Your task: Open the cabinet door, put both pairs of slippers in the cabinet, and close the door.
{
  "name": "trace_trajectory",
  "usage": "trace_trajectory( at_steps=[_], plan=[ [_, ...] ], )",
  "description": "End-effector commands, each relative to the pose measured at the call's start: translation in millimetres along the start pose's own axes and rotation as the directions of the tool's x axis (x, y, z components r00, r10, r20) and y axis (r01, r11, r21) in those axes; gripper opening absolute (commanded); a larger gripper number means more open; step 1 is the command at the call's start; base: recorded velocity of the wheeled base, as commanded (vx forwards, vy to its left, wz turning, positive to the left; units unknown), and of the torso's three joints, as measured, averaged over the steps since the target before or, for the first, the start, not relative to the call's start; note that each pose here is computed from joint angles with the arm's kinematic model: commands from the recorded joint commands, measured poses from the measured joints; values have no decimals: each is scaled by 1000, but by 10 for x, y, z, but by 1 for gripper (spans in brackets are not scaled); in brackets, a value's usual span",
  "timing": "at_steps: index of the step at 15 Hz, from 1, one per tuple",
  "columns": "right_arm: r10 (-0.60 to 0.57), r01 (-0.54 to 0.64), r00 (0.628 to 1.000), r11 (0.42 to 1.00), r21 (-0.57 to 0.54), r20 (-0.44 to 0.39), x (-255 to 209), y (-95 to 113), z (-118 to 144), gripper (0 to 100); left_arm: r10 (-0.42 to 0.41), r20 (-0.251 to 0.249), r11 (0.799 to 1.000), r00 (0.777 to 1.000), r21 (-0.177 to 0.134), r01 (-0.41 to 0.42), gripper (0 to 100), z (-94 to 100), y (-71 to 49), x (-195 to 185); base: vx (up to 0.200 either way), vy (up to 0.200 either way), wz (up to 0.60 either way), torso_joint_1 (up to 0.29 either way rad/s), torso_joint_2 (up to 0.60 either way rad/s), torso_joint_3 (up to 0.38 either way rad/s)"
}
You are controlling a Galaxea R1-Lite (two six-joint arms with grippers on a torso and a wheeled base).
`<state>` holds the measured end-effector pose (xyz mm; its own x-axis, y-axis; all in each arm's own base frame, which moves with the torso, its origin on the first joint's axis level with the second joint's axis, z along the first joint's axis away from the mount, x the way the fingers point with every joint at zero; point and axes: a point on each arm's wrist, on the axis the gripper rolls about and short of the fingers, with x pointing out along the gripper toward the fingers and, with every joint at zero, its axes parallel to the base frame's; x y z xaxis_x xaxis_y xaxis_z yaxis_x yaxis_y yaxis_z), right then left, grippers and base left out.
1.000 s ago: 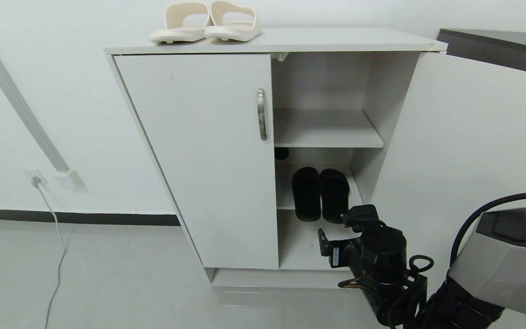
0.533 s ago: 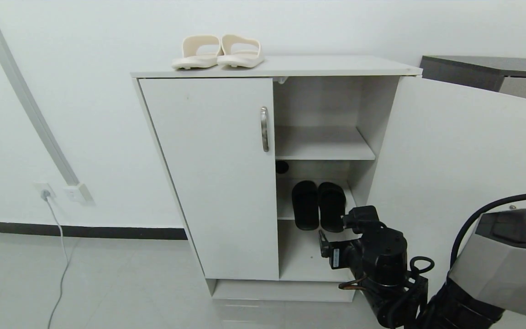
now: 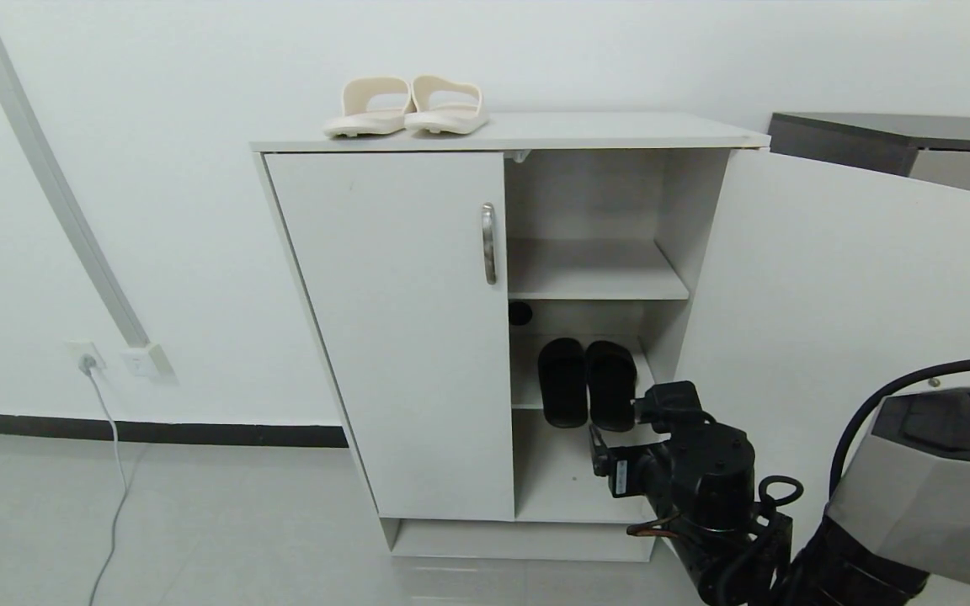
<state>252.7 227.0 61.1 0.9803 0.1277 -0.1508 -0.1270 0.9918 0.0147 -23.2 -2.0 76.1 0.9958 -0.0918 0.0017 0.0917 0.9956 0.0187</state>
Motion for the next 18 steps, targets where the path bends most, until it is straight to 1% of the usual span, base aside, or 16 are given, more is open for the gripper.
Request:
trace_trajectory(
  at_steps=[1,6,18],
  plan=[
    [0,0,1000,1000,-1,-2,-1,0,-12,100,0,-2,1000,1000,0,0,0,0,0,1,0,0,0,0,0,0],
    [0,0,1000,1000,-2,-3,1,0,-17,100,0,-2,1000,1000,0,0,0,0,0,1,0,0,0,0,0,0],
    [0,0,1000,1000,3,3,12,5,-44,100,0,-2,1000,1000,0,0,0,0,0,1,0,200,0,4,1,4]
  ],
)
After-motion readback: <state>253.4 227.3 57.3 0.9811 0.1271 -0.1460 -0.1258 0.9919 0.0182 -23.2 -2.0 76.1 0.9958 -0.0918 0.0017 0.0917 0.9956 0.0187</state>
